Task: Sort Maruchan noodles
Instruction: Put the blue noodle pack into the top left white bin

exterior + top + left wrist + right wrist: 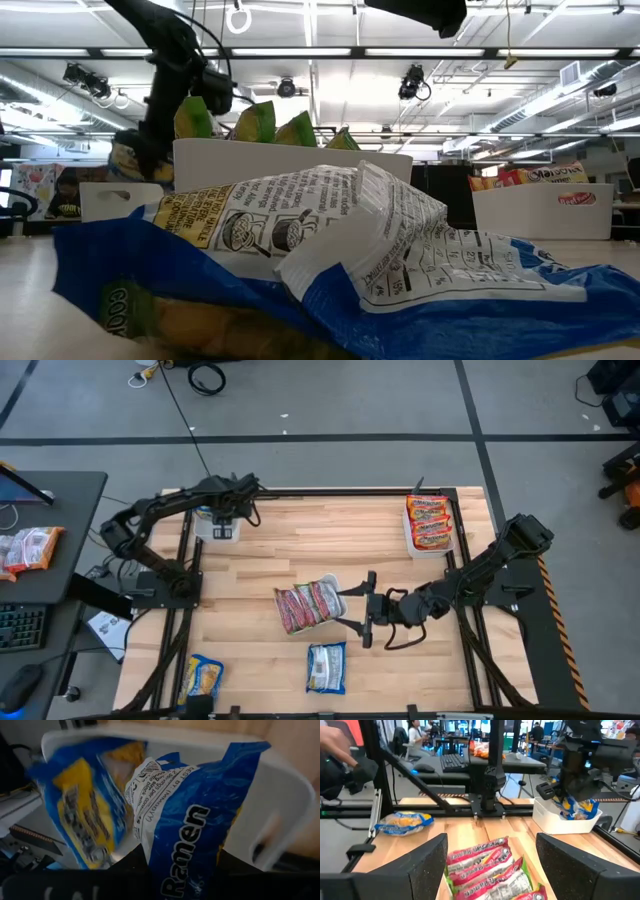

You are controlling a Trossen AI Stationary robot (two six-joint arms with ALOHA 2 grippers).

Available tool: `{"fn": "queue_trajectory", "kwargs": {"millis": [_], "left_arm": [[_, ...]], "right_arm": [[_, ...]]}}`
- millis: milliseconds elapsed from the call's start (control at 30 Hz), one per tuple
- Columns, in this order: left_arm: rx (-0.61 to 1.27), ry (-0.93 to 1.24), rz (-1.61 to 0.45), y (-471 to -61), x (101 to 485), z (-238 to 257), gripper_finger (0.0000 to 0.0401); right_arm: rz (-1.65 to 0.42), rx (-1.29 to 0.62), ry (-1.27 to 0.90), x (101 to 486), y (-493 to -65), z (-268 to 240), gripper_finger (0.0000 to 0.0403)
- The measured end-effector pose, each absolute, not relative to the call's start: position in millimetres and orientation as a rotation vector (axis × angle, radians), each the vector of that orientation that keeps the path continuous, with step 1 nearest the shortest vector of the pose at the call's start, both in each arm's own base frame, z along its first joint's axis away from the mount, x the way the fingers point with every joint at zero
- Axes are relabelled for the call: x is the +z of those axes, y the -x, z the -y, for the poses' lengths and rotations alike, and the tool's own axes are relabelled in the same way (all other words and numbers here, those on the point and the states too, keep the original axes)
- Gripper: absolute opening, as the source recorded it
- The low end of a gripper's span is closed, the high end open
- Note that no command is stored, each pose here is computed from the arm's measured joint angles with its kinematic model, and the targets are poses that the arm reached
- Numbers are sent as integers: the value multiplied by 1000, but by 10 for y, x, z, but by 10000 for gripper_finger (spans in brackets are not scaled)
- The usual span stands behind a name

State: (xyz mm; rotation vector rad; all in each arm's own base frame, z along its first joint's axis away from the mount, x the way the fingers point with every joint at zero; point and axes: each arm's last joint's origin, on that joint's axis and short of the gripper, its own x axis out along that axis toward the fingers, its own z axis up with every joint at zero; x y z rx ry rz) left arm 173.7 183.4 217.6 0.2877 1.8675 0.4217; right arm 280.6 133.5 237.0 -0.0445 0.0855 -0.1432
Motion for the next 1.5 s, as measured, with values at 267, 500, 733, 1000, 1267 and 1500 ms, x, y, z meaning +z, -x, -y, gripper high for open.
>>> {"fn": "queue_trajectory", "kwargs": {"millis": [267,500,733,1000,1267,1500], "left_arm": [[441,-286,-1875,-1876,1871,-2047,98],[557,-292,-1948,-1838,1675,-2264,124],[781,-223,-1917,-1713,1744,-2490,171],[940,-160,-1878,-1609,1868,-2651,203],[895,-87,-1893,-1546,1856,-2634,238],[875,-101,-1889,-1594,1859,-2604,270]], "right_arm": [[-156,-125,35,2291,-2775,-1375,307],[-222,-119,7,2215,-2736,-1411,307],[-221,-122,-11,2214,-2737,-1409,307],[-229,-123,-63,2206,-2768,-1352,307],[-233,-106,-70,2205,-2776,-1343,307],[-242,-89,-99,2201,-2823,-1259,310]]}}
